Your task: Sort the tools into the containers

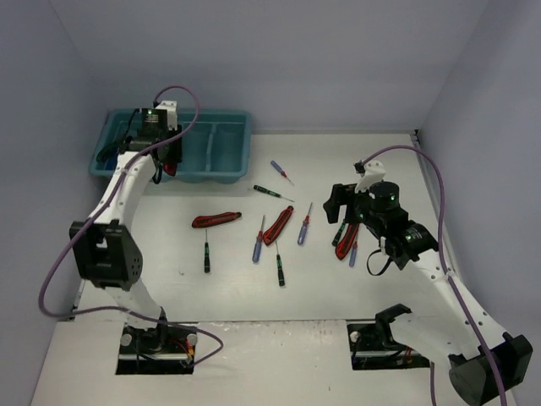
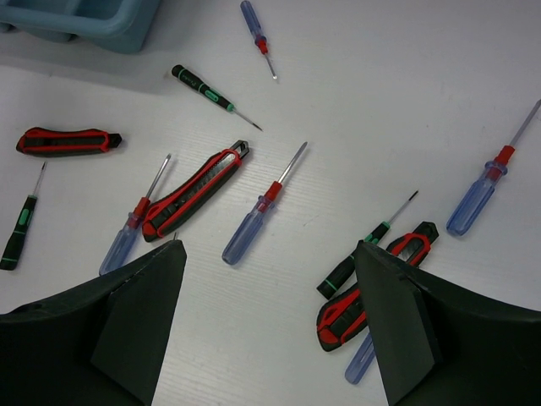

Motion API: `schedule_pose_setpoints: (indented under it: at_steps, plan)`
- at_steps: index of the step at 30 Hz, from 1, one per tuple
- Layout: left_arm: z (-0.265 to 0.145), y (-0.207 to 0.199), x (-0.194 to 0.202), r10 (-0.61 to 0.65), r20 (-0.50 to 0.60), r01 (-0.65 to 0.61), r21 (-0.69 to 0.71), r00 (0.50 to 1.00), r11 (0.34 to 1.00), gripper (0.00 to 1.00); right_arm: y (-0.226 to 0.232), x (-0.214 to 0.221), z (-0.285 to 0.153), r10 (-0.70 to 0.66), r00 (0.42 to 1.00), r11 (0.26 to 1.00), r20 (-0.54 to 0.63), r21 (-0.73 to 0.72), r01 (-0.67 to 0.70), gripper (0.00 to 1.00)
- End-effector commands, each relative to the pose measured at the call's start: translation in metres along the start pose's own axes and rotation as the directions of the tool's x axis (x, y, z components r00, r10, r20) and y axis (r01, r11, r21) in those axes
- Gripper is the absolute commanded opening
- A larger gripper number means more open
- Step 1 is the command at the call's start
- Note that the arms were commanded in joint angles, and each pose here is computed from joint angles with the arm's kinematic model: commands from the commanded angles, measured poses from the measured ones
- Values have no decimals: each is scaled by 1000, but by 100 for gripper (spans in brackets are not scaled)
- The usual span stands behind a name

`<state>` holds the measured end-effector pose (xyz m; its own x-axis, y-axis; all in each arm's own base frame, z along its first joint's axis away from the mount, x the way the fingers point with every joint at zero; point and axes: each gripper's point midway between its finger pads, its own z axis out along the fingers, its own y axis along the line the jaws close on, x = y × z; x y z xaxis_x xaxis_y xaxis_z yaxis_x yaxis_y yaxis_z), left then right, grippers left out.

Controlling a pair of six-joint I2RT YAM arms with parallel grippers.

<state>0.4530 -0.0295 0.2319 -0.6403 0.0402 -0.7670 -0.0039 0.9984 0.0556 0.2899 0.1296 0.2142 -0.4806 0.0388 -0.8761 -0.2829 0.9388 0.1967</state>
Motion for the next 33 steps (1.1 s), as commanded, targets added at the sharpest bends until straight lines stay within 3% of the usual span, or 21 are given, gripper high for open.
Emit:
schedule_pose_setpoints:
  at_steps: [1, 5, 14, 17, 20, 24, 29, 33]
  plan:
    - [37, 34, -54, -4, 91, 4, 0, 996, 1000, 0, 8, -23, 1, 15, 998, 999, 63, -32, -13, 79]
    - [90, 72, -58, -54, 68, 56, -23, 996, 998, 1, 8, -18, 5, 13, 999, 999, 43, -36, -11, 79]
    - [164, 98, -68, -95, 139, 98, -15, 986, 995, 10, 8, -10, 9, 31, 999, 999, 15, -36, -31, 80]
    - [176, 90, -68, -111, 151, 107, 36, 982, 994, 22, 6, -8, 10, 33, 999, 999, 9, -27, -33, 80]
    - [184, 83, -62, -125, 149, 115, 74, 981, 991, 43, 6, -9, 10, 31, 999, 999, 10, -23, -31, 81]
    - [163, 83, -77, -118, 198, 105, 74, 973, 992, 68, 6, -11, 11, 25, 1000, 999, 12, -21, -25, 82]
    - [99, 80, -96, -71, 243, 56, 69, 967, 996, 70, 6, -11, 13, 7, 1000, 1000, 7, -25, -7, 83]
    - [42, 57, -81, 8, 236, -40, 131, 972, 991, 70, 6, -12, 12, -14, 1000, 999, 9, -28, 14, 83]
